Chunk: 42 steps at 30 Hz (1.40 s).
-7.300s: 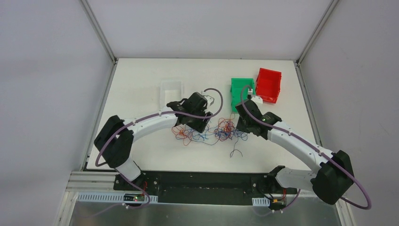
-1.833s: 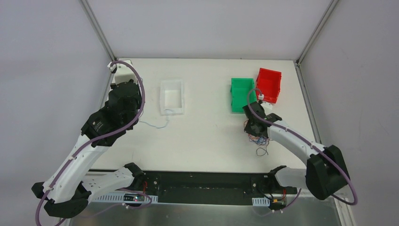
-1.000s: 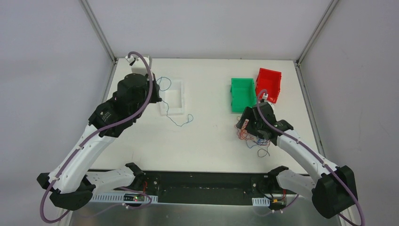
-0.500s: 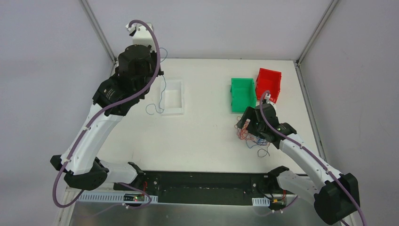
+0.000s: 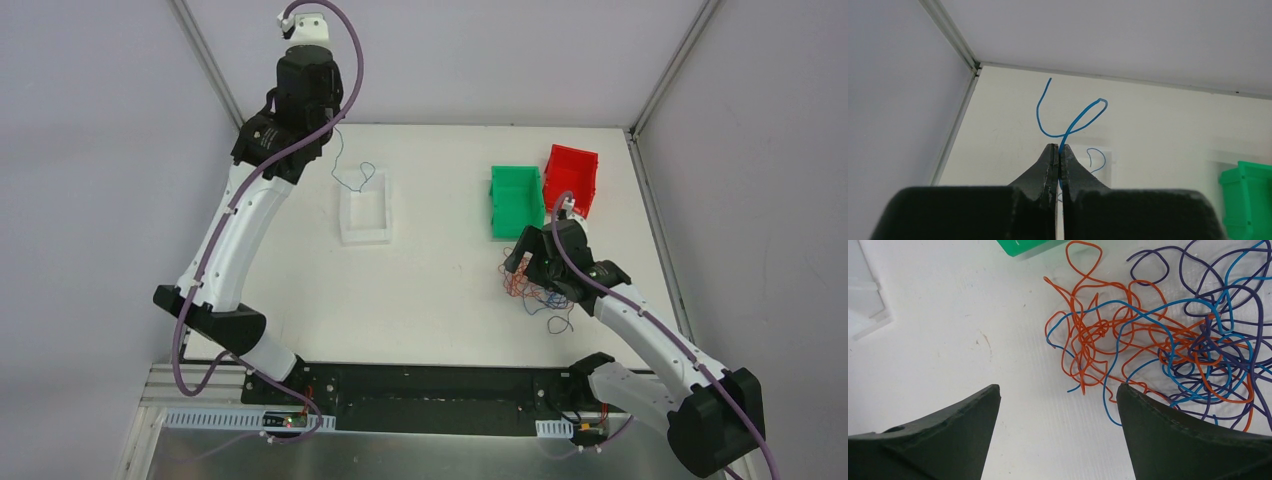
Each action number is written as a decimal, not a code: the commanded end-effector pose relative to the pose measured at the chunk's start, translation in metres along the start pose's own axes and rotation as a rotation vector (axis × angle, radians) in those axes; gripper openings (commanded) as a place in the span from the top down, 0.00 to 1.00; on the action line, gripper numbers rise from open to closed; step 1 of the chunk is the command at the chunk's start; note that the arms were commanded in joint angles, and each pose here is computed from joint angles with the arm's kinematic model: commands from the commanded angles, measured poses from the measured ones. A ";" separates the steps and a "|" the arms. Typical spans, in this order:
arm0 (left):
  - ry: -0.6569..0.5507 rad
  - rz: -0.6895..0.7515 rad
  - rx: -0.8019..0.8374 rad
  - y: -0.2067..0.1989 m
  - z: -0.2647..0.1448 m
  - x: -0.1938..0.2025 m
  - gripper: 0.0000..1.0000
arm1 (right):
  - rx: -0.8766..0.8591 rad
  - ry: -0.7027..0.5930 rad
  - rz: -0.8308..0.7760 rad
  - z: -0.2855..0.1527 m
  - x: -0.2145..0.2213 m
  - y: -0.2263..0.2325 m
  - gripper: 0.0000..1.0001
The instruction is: Untangle the cables
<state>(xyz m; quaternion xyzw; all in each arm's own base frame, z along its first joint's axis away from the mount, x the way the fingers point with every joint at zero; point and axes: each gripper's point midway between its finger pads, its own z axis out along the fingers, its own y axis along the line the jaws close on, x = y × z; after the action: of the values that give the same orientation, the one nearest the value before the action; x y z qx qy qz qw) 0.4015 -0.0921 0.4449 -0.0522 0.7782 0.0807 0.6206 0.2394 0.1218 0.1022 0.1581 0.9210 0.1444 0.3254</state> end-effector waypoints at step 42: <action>0.293 0.061 -0.041 -0.050 0.141 0.198 1.00 | -0.061 -0.070 -0.003 -0.020 -0.013 0.007 0.10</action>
<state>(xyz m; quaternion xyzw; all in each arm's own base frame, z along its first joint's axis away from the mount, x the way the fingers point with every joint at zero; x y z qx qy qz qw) 0.4781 -0.1280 0.2067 -0.0300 0.8811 0.0693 0.4670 0.2386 0.1204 0.1167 0.1560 0.9101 0.1583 0.3497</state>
